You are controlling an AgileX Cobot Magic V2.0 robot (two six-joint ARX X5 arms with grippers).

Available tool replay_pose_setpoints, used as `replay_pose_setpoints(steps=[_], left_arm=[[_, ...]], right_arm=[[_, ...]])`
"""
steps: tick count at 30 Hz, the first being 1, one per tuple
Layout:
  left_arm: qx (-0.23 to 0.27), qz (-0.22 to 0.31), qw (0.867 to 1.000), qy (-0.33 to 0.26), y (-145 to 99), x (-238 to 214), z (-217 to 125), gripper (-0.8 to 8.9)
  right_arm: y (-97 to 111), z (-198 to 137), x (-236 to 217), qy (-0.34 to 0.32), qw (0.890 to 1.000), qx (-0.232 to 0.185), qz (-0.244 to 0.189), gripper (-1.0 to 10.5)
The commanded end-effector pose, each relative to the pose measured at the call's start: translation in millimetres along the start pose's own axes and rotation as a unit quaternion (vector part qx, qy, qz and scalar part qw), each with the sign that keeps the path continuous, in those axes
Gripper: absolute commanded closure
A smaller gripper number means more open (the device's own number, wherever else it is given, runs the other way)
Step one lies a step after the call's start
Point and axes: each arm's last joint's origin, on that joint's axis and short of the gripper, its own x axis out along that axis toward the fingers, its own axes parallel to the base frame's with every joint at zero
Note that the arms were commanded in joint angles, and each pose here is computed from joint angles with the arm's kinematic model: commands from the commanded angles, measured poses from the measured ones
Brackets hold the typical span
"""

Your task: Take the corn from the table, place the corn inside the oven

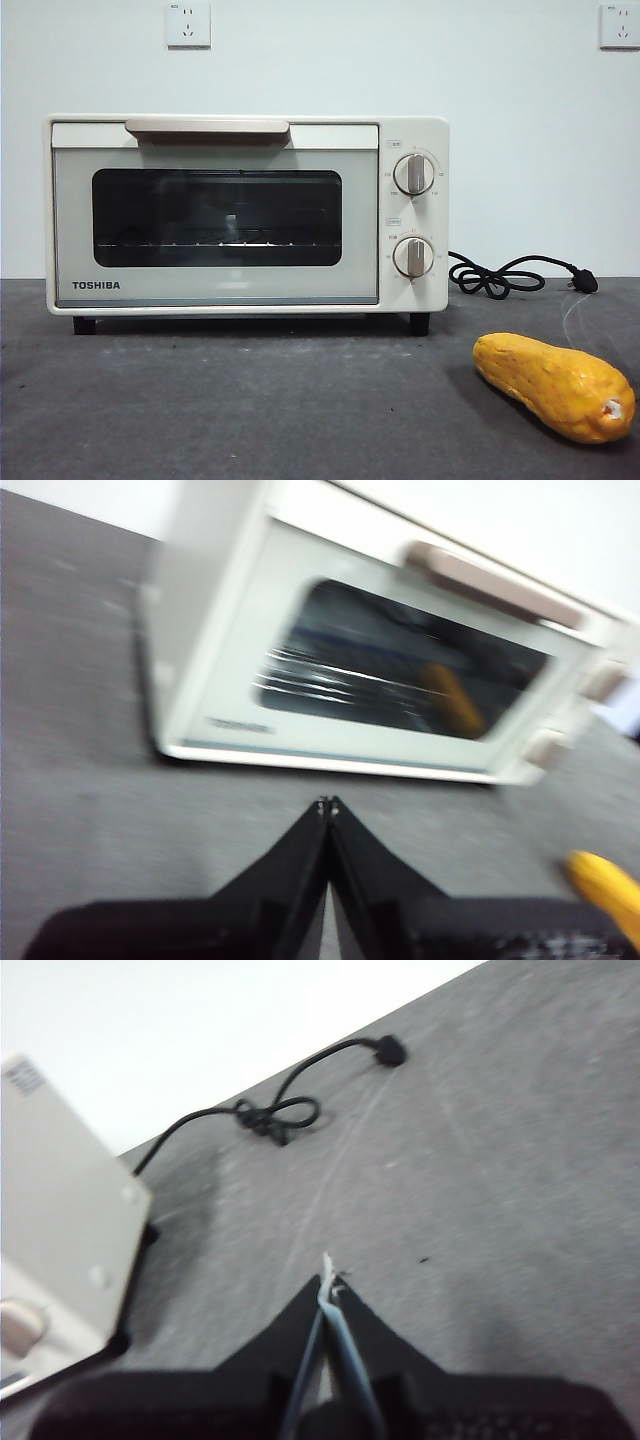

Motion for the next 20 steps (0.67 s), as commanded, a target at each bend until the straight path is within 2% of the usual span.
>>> replay_pose_setpoints(steps=[1, 6, 10, 15, 20], left_arm=[[-0.023, -0.026, 0.999, 0.008, -7, -3, 9, 8.19], [-0.035, -0.034, 0.998, 0.041, -21, -8, 33, 8.19], [-0.031, -0.054, 0.995, 0.075, -32, -7, 56, 8.19], [-0.031, -0.098, 0.984, 0.146, -42, 5, 85, 8.19], [-0.006, -0.128, 0.972, 0.198, -49, 20, 106, 8.19]], right_arm=[[5, 8, -3, -0.002, 0.999, 0.003, 0.037, 9.5], [18, 24, -11, 0.019, 0.994, 0.001, 0.108, 9.5], [28, 38, -17, 0.076, 0.985, 0.005, 0.155, 9.5], [41, 55, -16, 0.156, 0.962, 0.000, 0.225, 9.5], [52, 74, -9, 0.215, 0.938, -0.005, 0.272, 9.5]])
